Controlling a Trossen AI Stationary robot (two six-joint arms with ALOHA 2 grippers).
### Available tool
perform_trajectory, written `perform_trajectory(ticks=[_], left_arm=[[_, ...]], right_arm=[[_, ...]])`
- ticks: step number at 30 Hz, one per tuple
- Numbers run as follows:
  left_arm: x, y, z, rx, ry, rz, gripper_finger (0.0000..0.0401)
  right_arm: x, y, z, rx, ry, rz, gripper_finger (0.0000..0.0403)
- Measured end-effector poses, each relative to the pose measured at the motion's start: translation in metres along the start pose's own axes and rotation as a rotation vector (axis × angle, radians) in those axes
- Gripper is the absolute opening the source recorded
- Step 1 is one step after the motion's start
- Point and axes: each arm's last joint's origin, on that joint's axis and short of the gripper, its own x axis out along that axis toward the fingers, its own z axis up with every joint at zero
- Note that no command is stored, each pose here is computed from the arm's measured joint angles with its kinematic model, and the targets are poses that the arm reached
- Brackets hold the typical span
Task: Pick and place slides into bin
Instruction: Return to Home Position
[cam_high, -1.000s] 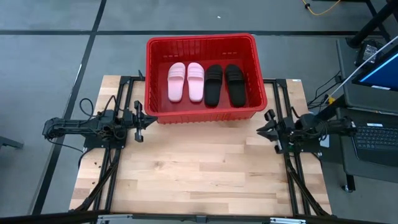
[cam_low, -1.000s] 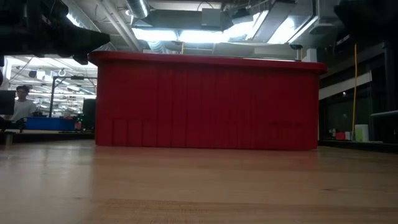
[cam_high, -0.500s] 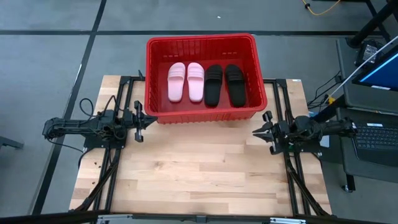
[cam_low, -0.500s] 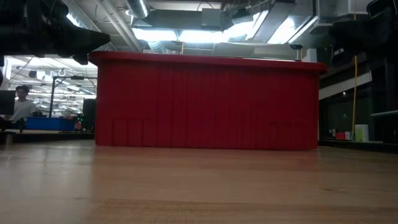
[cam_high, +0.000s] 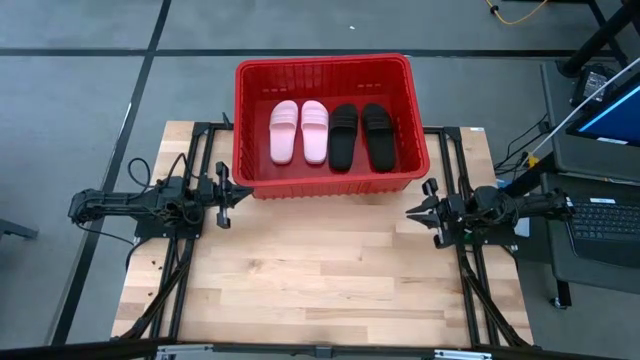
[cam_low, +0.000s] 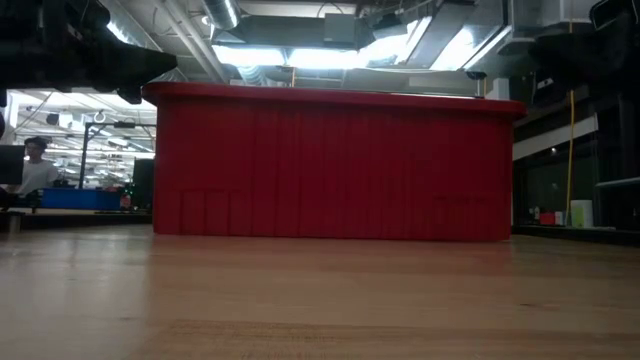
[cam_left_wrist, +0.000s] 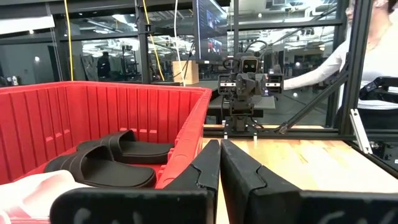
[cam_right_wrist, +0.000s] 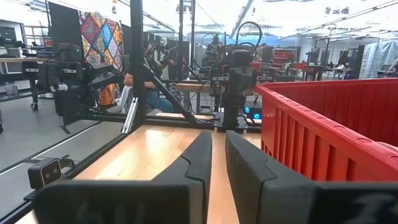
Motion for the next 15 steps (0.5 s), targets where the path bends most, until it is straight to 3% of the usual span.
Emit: perform_trajectory(ticks=[15], left_arm=[[0.0, 0.0, 0.0, 0.0, 0.0, 0.0, 0.0006]], right_arm=[[0.0, 0.0, 0.0001, 0.0, 0.0, 0.0, 0.0049]])
